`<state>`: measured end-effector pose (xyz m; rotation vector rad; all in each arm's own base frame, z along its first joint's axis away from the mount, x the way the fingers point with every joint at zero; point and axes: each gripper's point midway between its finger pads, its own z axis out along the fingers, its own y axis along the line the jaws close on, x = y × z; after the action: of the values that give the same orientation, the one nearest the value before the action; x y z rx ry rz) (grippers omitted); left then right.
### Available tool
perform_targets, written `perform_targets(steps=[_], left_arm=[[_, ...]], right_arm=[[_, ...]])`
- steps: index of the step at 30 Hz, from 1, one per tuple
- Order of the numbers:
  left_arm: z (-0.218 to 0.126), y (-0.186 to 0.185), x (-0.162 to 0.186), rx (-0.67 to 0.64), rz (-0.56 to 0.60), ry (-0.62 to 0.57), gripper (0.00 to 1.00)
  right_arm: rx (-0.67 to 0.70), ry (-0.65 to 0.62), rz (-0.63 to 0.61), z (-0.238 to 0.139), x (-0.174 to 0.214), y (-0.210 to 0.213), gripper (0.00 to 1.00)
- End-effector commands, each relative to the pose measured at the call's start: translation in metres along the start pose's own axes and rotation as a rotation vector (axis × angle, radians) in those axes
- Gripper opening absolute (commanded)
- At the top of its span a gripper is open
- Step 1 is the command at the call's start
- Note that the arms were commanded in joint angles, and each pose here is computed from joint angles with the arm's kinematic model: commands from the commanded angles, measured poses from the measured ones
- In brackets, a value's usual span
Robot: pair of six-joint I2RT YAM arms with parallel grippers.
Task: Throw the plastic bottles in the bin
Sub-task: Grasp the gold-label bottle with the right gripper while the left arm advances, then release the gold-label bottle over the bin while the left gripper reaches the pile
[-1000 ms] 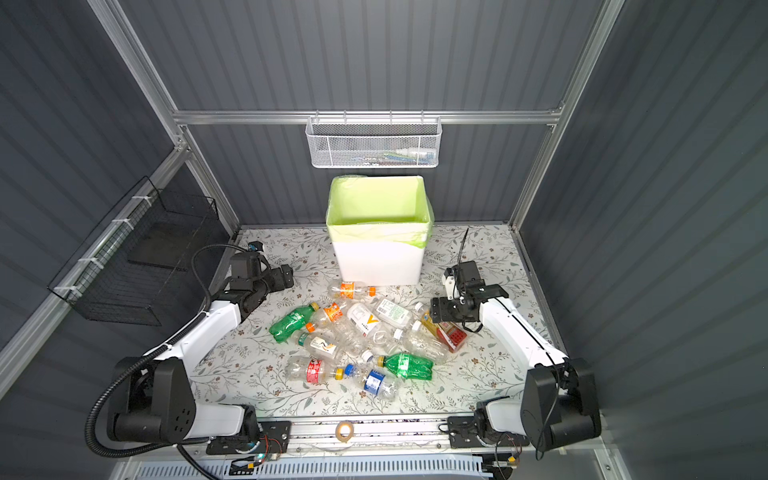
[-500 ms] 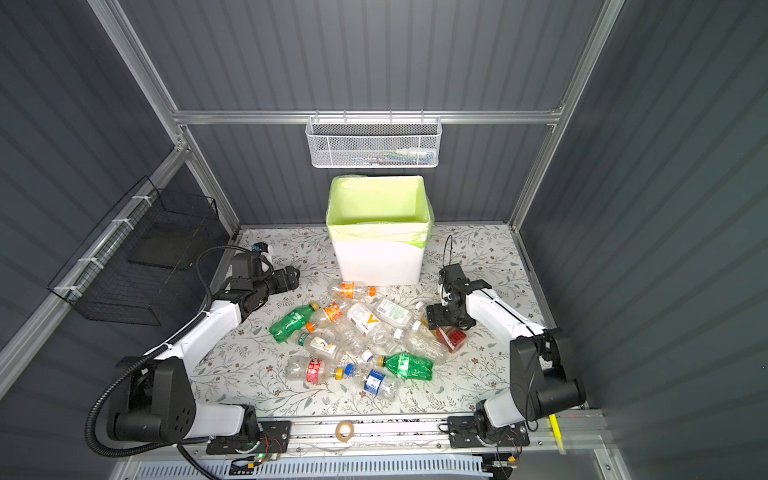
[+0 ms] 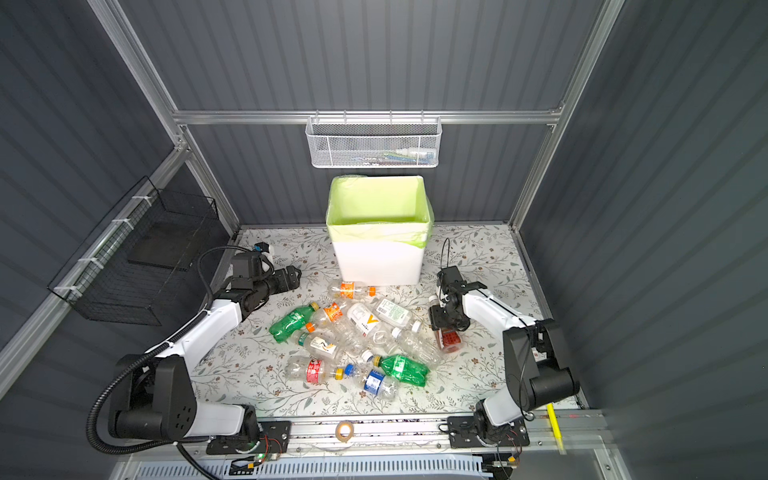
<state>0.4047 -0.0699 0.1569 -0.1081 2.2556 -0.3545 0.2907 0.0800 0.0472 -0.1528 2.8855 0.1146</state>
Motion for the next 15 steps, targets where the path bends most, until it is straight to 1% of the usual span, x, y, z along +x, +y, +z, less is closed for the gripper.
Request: perform_targets(steps=[1,6,9,12,14,15], left_arm=[[0.002,-0.009,-0.004,0.028,-0.012,0.008,0.91],[0.005,-0.015,-0.002,0.047,-0.014,0.013,0.91],[0.006,-0.020,-0.002,0.058,-0.010,0.018,0.90],[0.002,-0.025,-0.002,0.063,-0.003,0.015,0.90],[-0.003,-0.028,-0.003,0.063,-0.003,0.004,0.90],[-0.007,-0.029,-0.003,0.060,-0.004,0.002,0.90]], right_arm=[[-0.007,-0.065,0.129,-0.014,-0.001,-0.017,0.62],[-0.062,-0.184,0.370,-0.030,0.006,-0.049,0.60],[-0.075,-0.218,0.454,-0.035,0.008,-0.060,0.60],[-0.084,-0.243,0.483,-0.042,0.001,-0.065,0.60],[-0.113,-0.285,0.471,-0.061,-0.017,-0.061,0.60],[-0.134,-0.331,0.459,-0.082,-0.037,-0.059,0.60]])
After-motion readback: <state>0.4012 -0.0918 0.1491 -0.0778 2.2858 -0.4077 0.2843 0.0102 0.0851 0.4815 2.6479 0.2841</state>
